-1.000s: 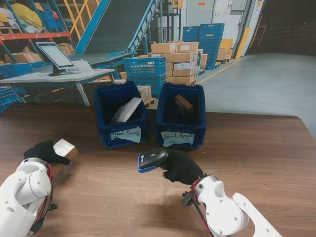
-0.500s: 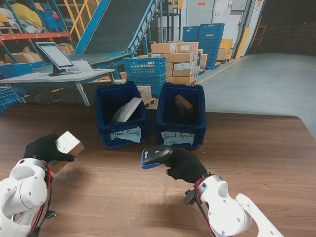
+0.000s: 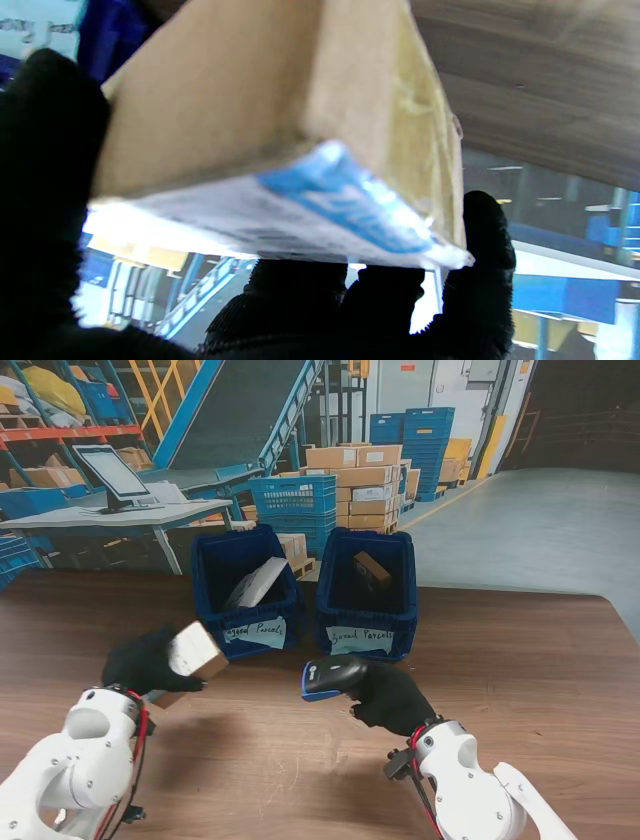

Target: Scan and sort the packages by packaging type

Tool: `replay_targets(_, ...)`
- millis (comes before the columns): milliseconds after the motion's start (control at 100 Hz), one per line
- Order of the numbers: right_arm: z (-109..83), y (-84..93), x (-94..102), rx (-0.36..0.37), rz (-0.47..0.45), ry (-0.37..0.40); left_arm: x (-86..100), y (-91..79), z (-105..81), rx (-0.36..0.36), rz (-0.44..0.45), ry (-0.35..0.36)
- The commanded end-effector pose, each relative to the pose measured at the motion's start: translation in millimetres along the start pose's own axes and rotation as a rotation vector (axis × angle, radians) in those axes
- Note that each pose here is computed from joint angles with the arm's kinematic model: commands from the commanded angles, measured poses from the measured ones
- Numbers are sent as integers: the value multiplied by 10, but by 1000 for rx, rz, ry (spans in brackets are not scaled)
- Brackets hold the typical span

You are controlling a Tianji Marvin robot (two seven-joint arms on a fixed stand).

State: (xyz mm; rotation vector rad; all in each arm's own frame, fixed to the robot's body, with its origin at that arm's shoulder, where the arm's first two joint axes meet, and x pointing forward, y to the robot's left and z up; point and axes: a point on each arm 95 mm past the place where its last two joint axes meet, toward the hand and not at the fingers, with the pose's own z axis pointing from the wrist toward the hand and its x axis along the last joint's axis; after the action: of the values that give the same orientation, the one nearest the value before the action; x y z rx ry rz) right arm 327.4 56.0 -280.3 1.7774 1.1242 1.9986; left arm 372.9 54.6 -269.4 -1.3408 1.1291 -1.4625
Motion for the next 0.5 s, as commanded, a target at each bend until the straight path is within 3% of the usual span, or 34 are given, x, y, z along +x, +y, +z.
replay_targets(0,-48,-22,16,9,16,-8,188,63,-34,-10,-32,46)
replay_targets(210,-136,44,-14,-3,23,-39,456,218,-60,7,-62,186)
replay_targets(490,-159,144,2,-29,25,-72,698,421,-72,-54,-48,345)
